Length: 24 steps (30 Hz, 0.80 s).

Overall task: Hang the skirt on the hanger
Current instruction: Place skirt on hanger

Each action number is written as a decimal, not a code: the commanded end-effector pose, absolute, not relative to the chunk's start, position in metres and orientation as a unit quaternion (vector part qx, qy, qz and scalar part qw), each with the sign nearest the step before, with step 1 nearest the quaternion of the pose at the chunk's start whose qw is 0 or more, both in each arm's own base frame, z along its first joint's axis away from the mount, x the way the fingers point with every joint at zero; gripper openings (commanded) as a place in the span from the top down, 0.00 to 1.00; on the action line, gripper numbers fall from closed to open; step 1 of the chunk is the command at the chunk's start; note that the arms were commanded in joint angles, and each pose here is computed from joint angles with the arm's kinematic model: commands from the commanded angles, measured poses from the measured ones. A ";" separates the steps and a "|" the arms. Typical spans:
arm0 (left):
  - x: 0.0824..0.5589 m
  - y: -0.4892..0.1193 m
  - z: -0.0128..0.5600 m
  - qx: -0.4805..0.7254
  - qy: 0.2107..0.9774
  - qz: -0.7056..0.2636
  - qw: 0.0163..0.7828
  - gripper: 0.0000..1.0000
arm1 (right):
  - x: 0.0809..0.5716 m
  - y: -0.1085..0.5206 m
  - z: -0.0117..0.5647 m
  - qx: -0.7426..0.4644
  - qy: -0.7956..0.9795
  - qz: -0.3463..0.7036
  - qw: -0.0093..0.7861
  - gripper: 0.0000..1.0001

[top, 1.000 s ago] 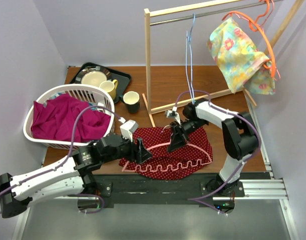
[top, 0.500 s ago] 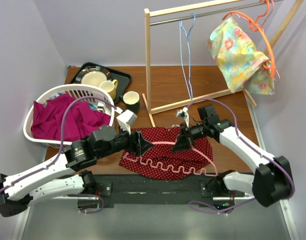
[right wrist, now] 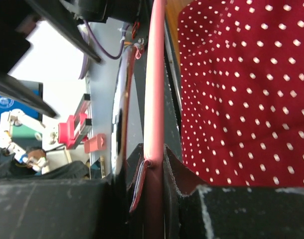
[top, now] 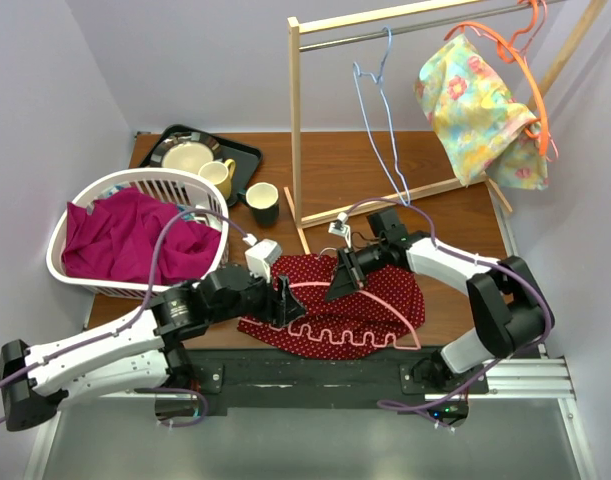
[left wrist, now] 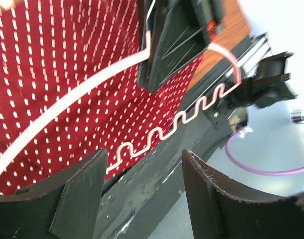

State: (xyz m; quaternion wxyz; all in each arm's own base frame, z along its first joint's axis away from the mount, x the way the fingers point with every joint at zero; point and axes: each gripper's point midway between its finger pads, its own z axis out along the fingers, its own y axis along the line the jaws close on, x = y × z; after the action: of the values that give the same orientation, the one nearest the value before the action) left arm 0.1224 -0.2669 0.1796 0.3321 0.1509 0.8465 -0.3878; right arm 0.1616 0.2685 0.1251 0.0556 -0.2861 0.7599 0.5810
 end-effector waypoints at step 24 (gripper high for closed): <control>0.161 -0.228 0.042 0.006 0.946 -0.137 0.294 0.37 | 0.170 0.286 0.100 -0.293 0.770 0.566 0.033 1.00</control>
State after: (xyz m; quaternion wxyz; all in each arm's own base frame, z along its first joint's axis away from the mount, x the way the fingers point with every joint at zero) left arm 0.1503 -0.2321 0.0440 0.2693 0.0363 0.9507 -0.1491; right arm 0.1620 0.2793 0.0903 0.0137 -0.2757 0.7805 0.5609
